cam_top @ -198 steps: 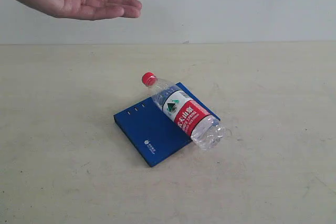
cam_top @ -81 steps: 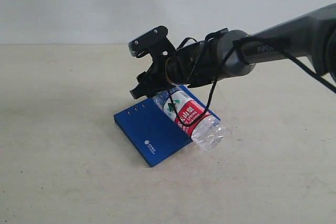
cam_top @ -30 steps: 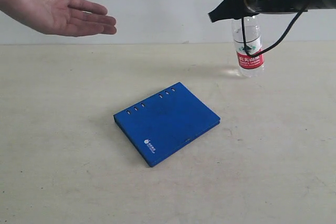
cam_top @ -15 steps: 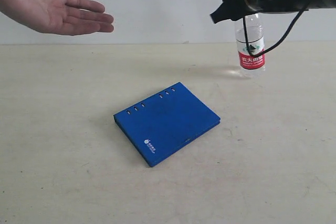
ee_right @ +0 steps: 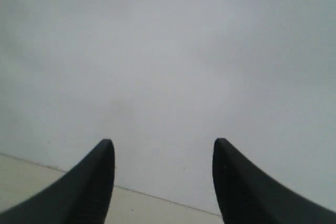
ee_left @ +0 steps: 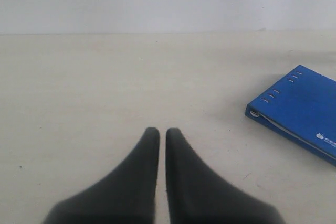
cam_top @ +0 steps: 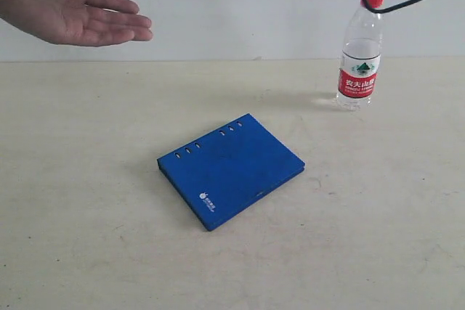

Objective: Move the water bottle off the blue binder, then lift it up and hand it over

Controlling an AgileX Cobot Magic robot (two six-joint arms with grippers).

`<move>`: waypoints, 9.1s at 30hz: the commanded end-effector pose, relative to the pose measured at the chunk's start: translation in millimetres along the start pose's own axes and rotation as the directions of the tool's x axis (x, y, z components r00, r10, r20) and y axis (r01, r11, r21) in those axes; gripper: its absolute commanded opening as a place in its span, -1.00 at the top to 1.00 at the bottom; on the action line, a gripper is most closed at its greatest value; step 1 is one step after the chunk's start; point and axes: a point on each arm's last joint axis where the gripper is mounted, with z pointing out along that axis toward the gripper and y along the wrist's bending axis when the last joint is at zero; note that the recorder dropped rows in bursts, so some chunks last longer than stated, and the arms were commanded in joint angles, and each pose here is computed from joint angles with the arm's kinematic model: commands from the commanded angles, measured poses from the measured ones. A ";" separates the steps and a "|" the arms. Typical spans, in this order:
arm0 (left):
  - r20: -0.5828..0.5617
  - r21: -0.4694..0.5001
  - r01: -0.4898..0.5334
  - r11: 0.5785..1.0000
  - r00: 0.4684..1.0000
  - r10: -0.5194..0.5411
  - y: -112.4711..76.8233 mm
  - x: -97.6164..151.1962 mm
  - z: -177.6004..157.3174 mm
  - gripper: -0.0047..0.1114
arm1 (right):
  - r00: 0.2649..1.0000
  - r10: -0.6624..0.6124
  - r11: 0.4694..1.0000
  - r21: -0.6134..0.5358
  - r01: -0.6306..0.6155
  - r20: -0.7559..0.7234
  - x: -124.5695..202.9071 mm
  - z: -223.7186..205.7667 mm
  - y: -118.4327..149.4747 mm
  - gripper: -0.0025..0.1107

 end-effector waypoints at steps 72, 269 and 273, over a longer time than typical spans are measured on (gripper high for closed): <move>0.173 0.130 0.255 0.958 0.946 -0.276 -7.2 -18.7 -2.4 0.84 | 0.930 0.007 0.801 -0.555 -0.226 -0.368 138.6 47.1 247.7 0.53; -0.634 0.657 0.407 0.635 0.753 0.173 -131.5 24.4 264.1 -0.07 | 0.493 0.365 0.766 -0.047 -0.642 -0.790 258.4 -134.3 71.2 0.39; -0.634 0.657 0.407 0.635 0.753 0.173 -131.5 24.4 264.1 -0.07 | 0.458 0.377 0.766 -0.006 -0.642 -0.805 264.3 -122.0 77.2 0.38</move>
